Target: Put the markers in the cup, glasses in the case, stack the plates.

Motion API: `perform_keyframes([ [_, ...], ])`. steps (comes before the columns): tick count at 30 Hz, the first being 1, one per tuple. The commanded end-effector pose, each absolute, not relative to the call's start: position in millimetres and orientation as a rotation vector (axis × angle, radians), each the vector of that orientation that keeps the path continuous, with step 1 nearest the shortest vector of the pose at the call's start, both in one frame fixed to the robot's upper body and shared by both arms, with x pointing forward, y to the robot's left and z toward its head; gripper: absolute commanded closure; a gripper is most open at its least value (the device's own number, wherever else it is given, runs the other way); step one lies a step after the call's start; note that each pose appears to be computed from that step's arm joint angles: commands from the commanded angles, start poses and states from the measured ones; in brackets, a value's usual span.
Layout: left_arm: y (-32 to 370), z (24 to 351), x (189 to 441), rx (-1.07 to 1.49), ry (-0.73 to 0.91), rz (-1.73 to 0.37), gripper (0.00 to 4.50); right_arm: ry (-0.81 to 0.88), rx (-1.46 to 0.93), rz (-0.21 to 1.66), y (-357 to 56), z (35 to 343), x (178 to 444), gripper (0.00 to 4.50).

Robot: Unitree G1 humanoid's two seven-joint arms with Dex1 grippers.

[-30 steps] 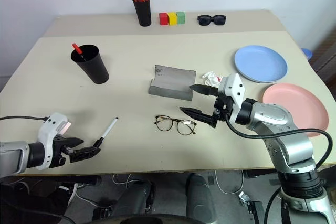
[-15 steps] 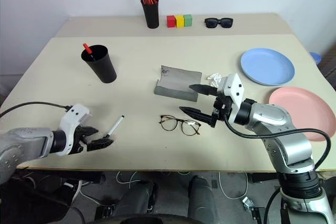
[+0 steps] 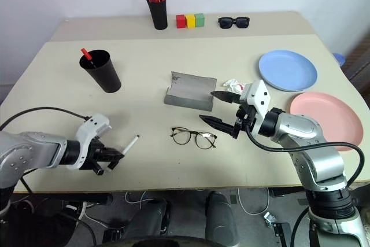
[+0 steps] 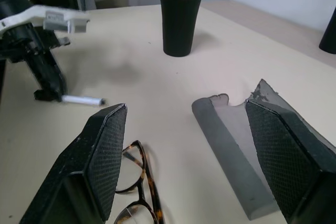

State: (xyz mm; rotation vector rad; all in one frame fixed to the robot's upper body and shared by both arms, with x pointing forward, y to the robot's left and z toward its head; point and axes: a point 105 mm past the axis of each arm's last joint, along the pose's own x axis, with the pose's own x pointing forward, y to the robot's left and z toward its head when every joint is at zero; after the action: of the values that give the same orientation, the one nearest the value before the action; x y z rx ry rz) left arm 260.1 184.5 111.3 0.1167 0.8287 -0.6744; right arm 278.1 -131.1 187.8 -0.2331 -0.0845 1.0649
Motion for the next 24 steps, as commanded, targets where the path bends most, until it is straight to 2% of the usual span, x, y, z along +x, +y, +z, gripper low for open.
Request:
perform_keyframes([
  [1, 192, 142, 290, 0.113, 0.625, -0.619, 4.48, -0.137, -0.252, 1.063, -130, 197, 280, 0.83],
  [4, 201, 162, 313, 0.14, 0.462, -0.553, 4.48, -0.141, -0.256, 1.062, -130, 199, 281, 0.83],
  [8, 196, 207, 337, 0.059, 0.131, -0.603, 4.48, -0.144, -0.262, 1.061, -130, 198, 283, 0.83],
  [12, 196, 229, 352, 0.034, -0.053, -0.611, 4.48, -0.144, -0.269, 1.065, -128, 197, 283, 0.83],
  [16, 192, 271, 366, 0.085, -0.326, -0.61, 4.48, -0.149, -0.265, 1.081, -125, 199, 281, 0.83],
  [20, 202, 303, 374, 0.091, -0.525, -0.566, 4.48, -0.163, -0.225, 1.09, -123, 204, 281, 0.83],
  [24, 214, 319, 375, 0.12, -0.669, -0.527, 4.48, -0.21, -0.174, 1.092, -122, 215, 280, 0.83],
])
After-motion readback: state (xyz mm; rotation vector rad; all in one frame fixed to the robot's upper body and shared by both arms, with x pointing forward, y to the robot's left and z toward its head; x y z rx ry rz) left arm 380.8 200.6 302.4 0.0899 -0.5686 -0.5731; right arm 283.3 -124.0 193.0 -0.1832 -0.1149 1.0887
